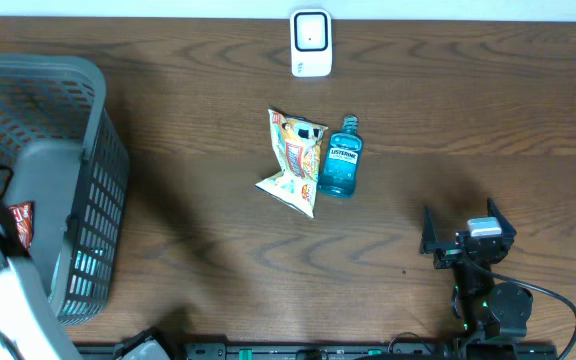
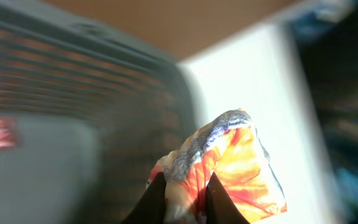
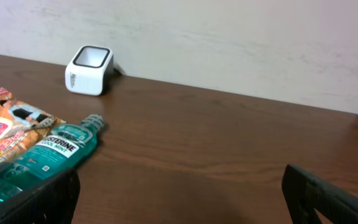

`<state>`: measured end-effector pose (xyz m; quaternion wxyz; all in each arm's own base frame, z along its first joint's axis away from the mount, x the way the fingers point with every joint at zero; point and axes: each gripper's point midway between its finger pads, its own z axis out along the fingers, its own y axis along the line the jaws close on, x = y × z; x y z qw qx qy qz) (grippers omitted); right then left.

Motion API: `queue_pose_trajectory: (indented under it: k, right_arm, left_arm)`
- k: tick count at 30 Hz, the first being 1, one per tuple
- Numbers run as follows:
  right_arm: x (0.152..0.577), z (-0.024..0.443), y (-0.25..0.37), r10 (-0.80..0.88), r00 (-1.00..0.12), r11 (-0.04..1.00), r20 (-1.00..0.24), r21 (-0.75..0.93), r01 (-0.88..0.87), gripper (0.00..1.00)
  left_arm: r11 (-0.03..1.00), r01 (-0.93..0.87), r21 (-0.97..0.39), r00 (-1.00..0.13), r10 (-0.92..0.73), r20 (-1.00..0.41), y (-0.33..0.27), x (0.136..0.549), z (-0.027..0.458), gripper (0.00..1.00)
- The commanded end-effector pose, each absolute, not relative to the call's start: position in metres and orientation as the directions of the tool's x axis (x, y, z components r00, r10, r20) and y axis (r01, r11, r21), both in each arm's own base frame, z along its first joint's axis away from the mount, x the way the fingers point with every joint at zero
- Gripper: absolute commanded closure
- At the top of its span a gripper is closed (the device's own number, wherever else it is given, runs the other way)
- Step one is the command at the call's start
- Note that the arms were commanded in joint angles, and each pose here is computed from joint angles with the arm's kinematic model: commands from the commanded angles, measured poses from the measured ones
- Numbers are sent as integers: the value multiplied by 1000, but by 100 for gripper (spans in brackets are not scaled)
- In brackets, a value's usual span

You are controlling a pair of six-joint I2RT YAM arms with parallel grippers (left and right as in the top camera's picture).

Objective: Scan the item barcode

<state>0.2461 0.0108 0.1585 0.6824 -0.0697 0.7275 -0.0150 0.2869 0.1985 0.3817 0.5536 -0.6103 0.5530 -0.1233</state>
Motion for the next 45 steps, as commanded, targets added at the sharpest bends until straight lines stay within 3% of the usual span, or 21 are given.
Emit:
queue_pose_trajectory:
  k: [1,5,7,11,16,19,23,30,35,43,45]
  right_arm:
    - [246,158,11,-122,-59,990,-991,-117,-83,1]
    - [246,158,11,-123,-59,990,-991,-118,-83,1]
    - [246,158,11,-122,-59,990,-991,-117,-83,1]
    - [246,158,11,-123,-59,990,-991,-118,-83,1]
    - [246,158,11,-123,-59,990,-991,-118,-83,1]
    - [246,158,11,-123,-59,990,-991,-118,-83,1]
    - [246,158,11,-123,-59,990,-991,-118,-83,1]
    - [246,158,11,-123,-59,990,-991,-118,-83,1]
    - [246,158,11,-122,-59,990,-991,-117,-83,1]
    - [246,158,11,-123,-59,990,-991,-118,-83,1]
    - [246,158,11,-123,-59,990,-991,-118,-83,1]
  left_arm:
    - [464,-238,-853,58,-870,-489,112,306,432,93]
    - [686,128,-716,-167,-697,-698,23,309,473,93]
    - [727,364,-582,-242,-530,-813,-29,302,484,92]
    - [641,623,-448,-319,-315,-894,-102,288,475,93]
    - [524,744,-415,-402,-145,-904,-165,292,438,93]
    - [460,753,-471,-493,-80,-866,-201,306,406,93]
    - [468,701,-538,-607,-6,-795,-241,331,352,93]
    - [619,481,-621,-798,17,-602,-309,367,237,93]
    - [619,466,-632,-843,93,-530,-363,359,171,92]
    - [773,266,-576,-900,-16,-436,-388,367,81,92]
    - [782,243,-575,-910,-22,-415,-391,365,68,84]
